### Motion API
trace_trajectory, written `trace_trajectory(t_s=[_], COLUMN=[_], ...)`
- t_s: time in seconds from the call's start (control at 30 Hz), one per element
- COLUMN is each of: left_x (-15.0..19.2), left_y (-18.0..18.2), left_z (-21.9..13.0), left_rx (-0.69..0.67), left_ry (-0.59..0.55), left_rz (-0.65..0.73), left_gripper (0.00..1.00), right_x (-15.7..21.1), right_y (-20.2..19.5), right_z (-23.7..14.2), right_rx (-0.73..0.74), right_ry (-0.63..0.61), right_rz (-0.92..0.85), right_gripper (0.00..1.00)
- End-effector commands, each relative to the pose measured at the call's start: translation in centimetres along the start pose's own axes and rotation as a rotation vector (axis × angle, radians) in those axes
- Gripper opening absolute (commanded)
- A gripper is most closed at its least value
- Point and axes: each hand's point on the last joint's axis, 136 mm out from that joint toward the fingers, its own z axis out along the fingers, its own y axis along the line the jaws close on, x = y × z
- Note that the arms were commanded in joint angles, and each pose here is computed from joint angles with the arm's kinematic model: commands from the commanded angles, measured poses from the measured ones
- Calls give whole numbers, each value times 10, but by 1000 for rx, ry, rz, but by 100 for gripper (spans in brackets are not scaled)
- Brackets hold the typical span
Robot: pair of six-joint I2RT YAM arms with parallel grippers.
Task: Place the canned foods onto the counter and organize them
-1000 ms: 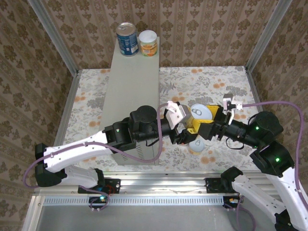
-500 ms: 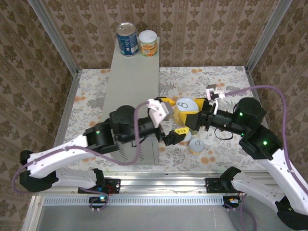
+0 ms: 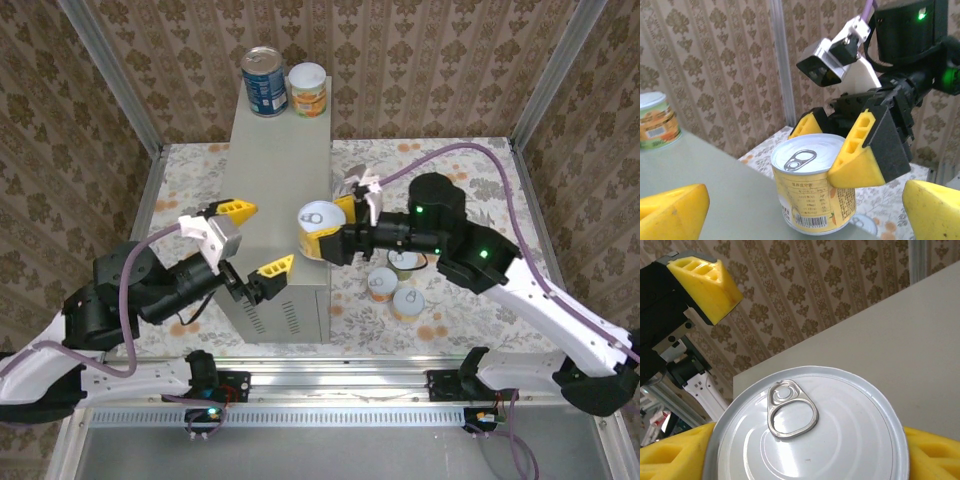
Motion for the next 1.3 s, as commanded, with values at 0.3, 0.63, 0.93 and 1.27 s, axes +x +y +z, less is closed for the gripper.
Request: trace_trajectory(t_s=[0.3, 0.63, 0.93, 1.27], left_x=[17, 25, 30, 41], left_y=[27, 36, 34, 23], left_z=[-27, -20, -6, 21], left_rx=[-110, -184, -193, -162], left_ry=[57, 83, 100, 148], left_rz=[49, 69, 50, 35], left_gripper=[100, 100, 100, 100], right_x=[-28, -23, -25, -15], right_y=[20, 18, 17, 8], right_z=[41, 50, 18, -60], right_rx=[45, 63, 114, 243], right_ry=[-77, -55, -56, -69], right_rz=[-248, -253, -270, -261], right_gripper=[72, 85, 99, 100])
